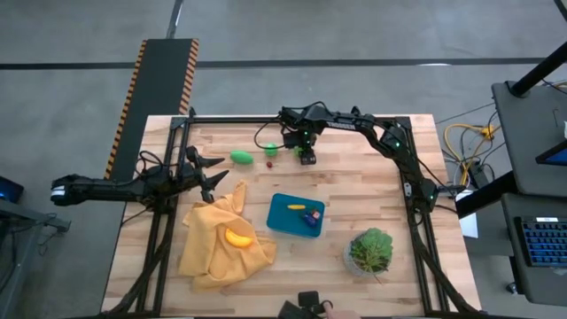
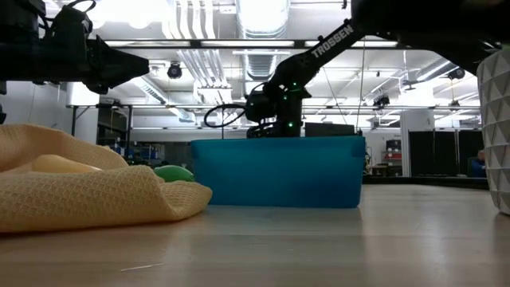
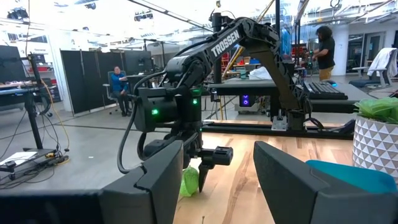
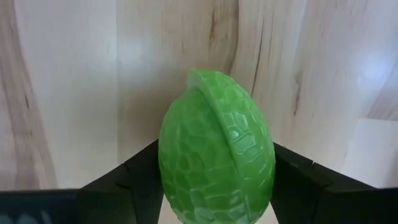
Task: Pick and placing Produce into tupperware
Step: Put the melon into the blue bin
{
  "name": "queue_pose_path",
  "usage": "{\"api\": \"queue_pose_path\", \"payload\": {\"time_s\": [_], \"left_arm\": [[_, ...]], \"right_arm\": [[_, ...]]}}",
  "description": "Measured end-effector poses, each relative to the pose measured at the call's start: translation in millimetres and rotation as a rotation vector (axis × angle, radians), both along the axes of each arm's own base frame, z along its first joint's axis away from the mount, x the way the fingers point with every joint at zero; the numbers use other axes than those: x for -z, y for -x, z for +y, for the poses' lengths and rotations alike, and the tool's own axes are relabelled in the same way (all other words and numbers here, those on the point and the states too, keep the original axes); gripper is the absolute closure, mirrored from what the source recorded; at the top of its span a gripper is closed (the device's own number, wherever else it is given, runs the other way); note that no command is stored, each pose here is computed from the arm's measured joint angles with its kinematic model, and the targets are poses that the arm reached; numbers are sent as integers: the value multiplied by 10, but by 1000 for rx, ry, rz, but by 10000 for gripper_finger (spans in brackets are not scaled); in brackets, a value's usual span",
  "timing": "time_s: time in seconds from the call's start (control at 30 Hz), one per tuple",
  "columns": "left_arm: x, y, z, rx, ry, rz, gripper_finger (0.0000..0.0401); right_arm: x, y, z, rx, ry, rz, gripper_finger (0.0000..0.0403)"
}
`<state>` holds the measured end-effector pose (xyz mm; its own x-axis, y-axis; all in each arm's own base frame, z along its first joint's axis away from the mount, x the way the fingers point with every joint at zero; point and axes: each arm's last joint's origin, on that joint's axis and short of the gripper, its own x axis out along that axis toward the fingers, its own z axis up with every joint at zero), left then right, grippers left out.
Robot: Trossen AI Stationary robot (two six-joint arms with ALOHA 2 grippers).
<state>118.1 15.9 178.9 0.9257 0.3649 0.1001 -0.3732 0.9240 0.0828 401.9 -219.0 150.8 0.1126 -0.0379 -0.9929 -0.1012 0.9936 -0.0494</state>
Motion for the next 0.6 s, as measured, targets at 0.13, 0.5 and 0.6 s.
{"api": "queue_pose_path", "payload": {"time_s": [0.13,0.5,0.6], "left_arm": [[0,0,0,0,0,0,218],[0,0,0,0,0,0,218],[1,0,0,0,0,0,218]], "right_arm": [[-88,2,-1,1,-1,2,179],[-398,-21,30,57,-8,-16,179],[-483,-29,63,55,-9,-29,179]]}}
